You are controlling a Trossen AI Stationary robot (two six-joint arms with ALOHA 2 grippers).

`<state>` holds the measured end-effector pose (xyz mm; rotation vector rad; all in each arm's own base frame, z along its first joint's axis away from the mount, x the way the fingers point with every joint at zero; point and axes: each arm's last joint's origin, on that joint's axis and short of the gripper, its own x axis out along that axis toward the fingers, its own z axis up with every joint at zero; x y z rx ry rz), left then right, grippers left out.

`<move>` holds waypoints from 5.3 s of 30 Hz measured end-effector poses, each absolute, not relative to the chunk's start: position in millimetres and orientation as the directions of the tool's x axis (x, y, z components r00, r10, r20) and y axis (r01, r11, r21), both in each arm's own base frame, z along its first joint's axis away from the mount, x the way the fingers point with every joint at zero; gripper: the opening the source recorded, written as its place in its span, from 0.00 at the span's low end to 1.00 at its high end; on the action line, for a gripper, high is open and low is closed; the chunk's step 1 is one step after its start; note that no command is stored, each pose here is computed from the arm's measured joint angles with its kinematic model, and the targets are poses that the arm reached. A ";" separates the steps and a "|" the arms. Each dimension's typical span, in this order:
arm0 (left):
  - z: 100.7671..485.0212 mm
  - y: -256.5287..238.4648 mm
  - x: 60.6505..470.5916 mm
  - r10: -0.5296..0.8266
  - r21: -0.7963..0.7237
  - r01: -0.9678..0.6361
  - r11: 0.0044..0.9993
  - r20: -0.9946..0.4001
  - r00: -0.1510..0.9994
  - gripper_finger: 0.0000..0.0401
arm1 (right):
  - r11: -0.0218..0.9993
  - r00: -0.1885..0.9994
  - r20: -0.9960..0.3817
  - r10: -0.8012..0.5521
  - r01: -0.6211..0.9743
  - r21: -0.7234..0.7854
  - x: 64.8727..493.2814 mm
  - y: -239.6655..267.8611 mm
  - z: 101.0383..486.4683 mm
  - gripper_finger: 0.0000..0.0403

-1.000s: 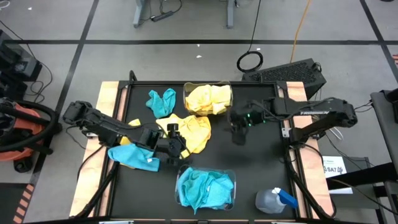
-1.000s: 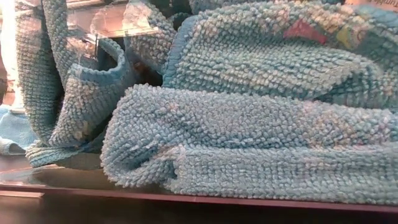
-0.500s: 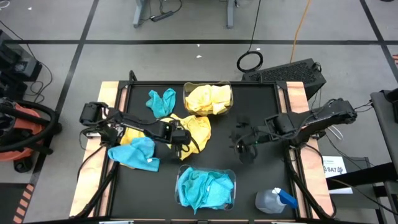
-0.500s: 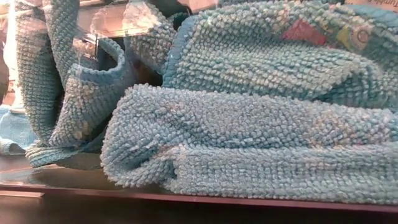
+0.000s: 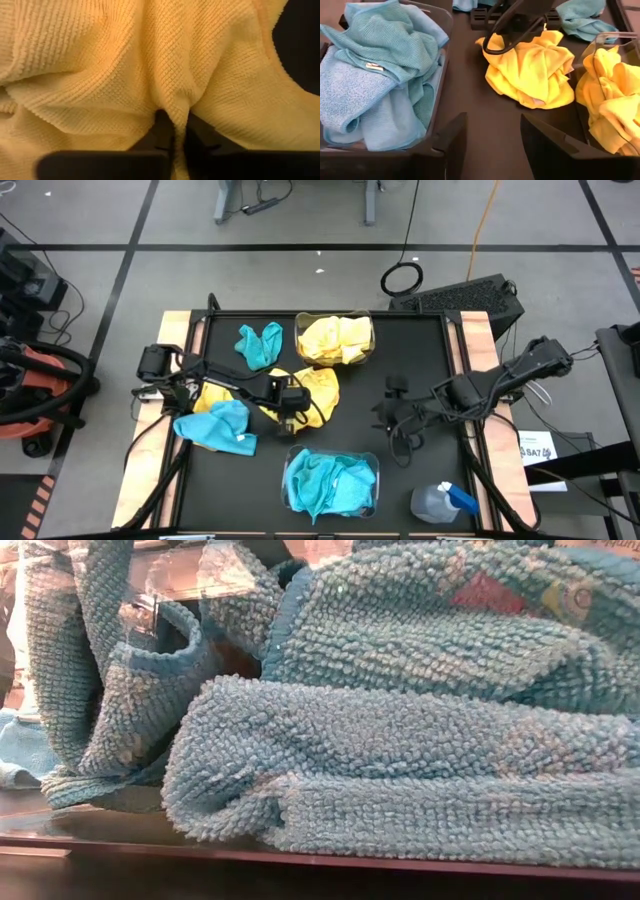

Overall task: Sort microfiber towel by color & place in baskets
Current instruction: Put the yellow towel into the top transparent bin

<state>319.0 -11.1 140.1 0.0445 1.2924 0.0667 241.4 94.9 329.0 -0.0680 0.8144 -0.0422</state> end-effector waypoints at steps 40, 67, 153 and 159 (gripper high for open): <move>286.3 -46.7 249.1 0.235 0.271 -0.061 0.961 -0.678 0.696 0.19 | 0.990 0.884 -0.446 -0.140 0.110 -0.093 278.7 77.8 325.7 0.43; 215.0 -59.2 286.5 0.168 0.236 0.076 0.969 -0.849 0.500 0.33 | 0.991 0.883 -0.451 -0.132 0.100 -0.092 278.0 78.7 325.6 0.43; 243.2 -32.9 318.4 0.305 0.322 -0.080 0.943 -0.743 0.596 0.01 | 0.986 0.820 -0.552 -0.153 0.088 -0.143 303.4 83.3 289.7 0.43; 287.2 -41.0 306.4 0.270 0.326 -0.058 0.944 -0.655 0.706 0.01 | 0.958 0.789 -0.550 -0.274 0.176 -0.224 319.2 72.9 273.4 0.47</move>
